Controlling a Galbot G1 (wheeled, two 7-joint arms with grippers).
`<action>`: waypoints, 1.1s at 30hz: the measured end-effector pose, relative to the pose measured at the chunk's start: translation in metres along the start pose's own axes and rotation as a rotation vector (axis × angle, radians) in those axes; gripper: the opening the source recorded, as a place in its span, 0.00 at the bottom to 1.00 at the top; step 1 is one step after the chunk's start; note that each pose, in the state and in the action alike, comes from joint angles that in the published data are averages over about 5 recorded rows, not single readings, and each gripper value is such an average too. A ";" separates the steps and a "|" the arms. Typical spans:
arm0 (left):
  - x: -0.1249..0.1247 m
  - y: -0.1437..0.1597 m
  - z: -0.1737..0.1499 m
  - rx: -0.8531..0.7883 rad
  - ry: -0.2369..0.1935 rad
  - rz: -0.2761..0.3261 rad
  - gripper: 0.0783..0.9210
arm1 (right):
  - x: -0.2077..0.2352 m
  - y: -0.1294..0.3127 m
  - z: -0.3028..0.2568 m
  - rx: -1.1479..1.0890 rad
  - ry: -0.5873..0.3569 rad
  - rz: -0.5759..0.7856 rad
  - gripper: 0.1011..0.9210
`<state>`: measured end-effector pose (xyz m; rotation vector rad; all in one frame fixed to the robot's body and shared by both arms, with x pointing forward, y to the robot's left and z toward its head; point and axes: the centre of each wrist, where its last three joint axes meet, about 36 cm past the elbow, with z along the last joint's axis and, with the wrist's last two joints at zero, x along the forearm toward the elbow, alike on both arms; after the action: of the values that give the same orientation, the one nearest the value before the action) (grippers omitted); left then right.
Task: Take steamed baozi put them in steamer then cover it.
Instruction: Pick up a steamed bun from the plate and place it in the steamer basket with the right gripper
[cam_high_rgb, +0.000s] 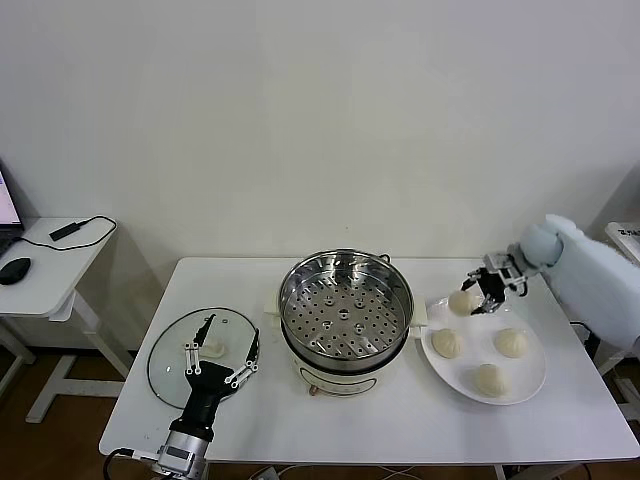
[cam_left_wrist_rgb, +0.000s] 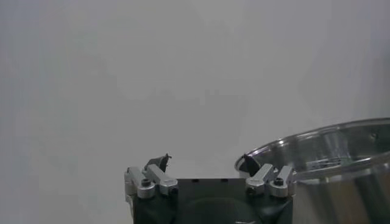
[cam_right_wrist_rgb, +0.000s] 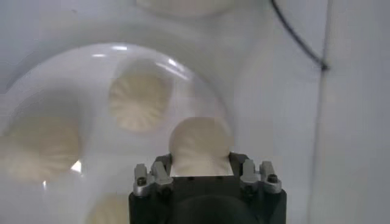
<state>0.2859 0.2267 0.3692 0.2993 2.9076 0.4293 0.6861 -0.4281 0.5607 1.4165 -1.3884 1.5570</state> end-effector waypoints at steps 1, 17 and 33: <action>0.000 0.000 0.000 0.000 0.000 0.000 0.88 | 0.010 -0.006 -0.007 0.039 -0.004 0.002 0.66; -0.001 0.001 -0.006 -0.001 -0.017 -0.005 0.88 | 0.120 -0.081 -0.178 0.626 -0.005 0.005 0.65; 0.001 0.004 -0.011 -0.007 -0.026 -0.018 0.88 | 0.051 -0.105 -0.282 0.901 -0.010 -0.058 0.63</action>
<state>0.2835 0.2275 0.3810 0.2753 2.8803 0.4297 0.6831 -0.1447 0.6736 1.9173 -0.6143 2.2645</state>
